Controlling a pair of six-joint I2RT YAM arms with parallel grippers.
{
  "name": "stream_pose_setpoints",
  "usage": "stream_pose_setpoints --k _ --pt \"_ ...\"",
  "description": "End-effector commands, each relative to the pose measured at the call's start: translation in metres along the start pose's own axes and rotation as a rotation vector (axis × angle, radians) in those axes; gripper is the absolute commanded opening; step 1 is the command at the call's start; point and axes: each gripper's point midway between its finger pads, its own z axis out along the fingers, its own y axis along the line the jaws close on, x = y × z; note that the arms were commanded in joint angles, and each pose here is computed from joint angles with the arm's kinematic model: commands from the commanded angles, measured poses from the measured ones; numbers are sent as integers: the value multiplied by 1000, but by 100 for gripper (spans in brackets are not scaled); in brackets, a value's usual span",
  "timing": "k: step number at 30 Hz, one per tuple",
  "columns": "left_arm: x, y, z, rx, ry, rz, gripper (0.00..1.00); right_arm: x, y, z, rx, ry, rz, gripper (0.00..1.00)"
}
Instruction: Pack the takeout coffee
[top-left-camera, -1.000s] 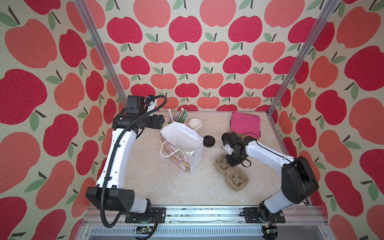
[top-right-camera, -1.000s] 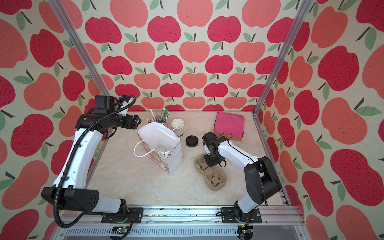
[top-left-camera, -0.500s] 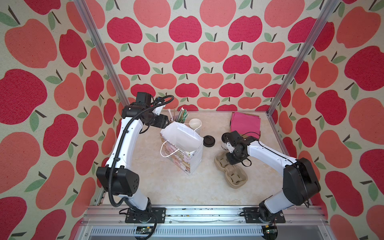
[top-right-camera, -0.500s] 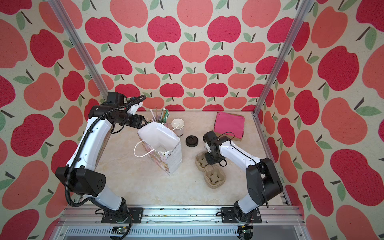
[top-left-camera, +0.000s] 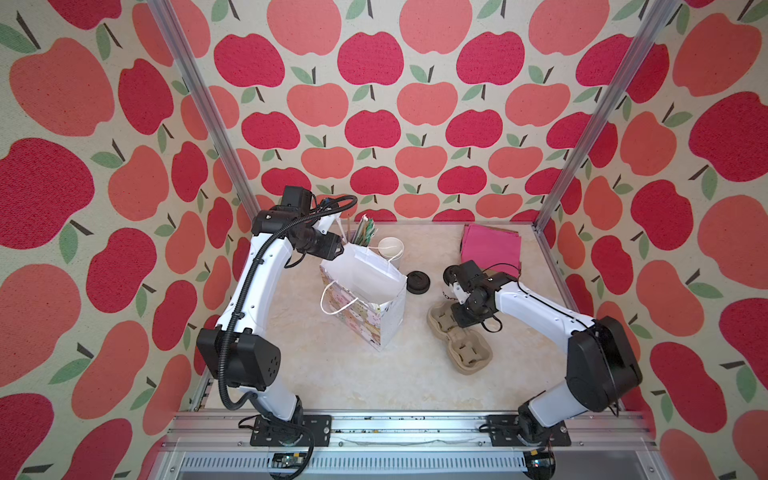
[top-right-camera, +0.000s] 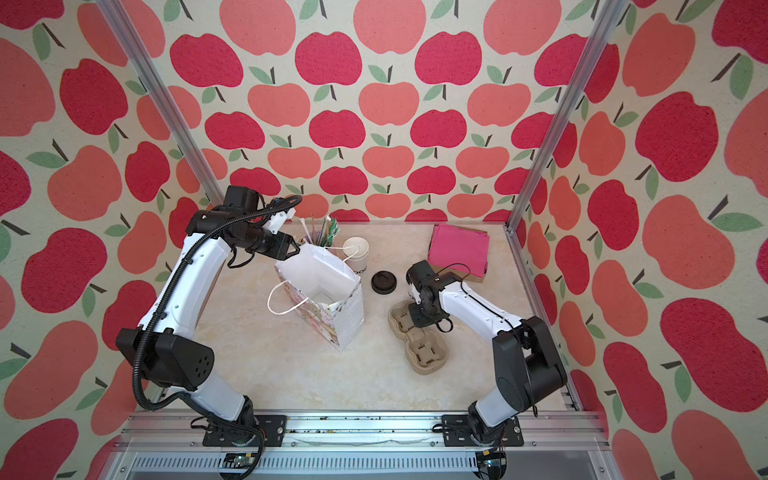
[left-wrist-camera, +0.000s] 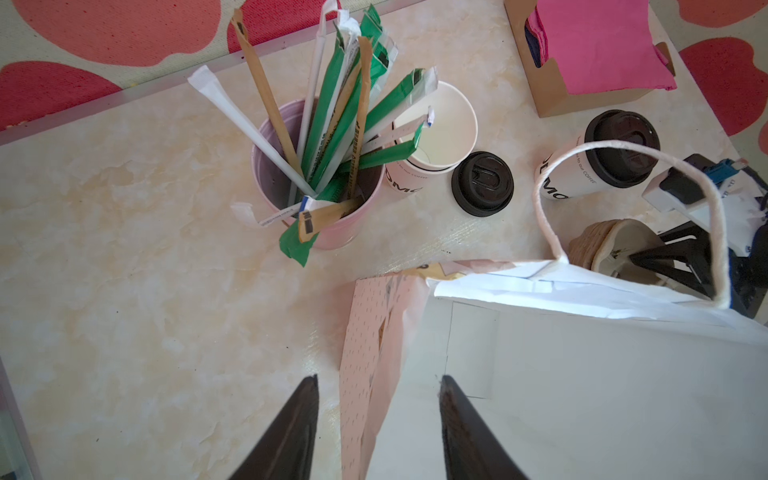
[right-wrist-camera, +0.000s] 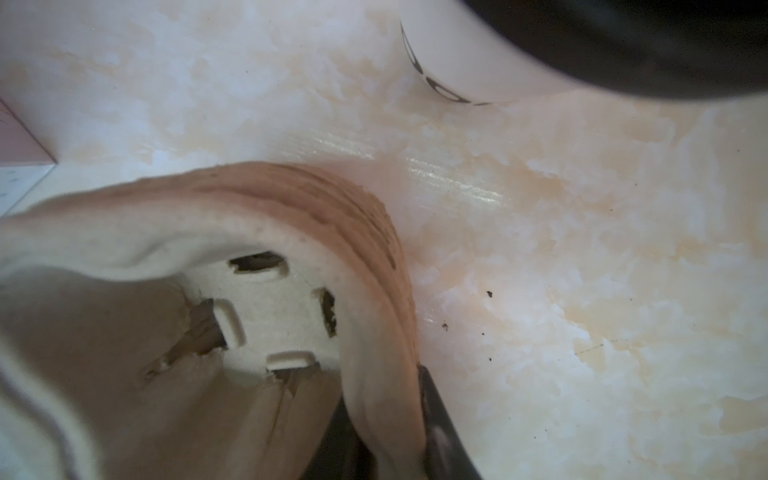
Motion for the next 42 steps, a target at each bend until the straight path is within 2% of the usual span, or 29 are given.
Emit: stream_pose_setpoints --k 1,13,19,30,37,42 --pt "6 4 13 -10 38 10 45 -9 3 -10 -26 -55 34 20" --pt "6 -6 28 50 40 16 14 -8 7 -11 -52 -55 27 28" --pt "10 -20 26 87 43 64 1 -11 8 -19 -56 -80 1 34" --pt "29 -62 9 236 29 120 0 -19 -9 -63 42 -165 -74 50" --pt "34 -83 4 329 -8 118 0 -8 11 -92 -6 -242 -153 55" --pt "34 -91 3 371 -13 126 0 2 25 -87 -13 -227 -212 56"
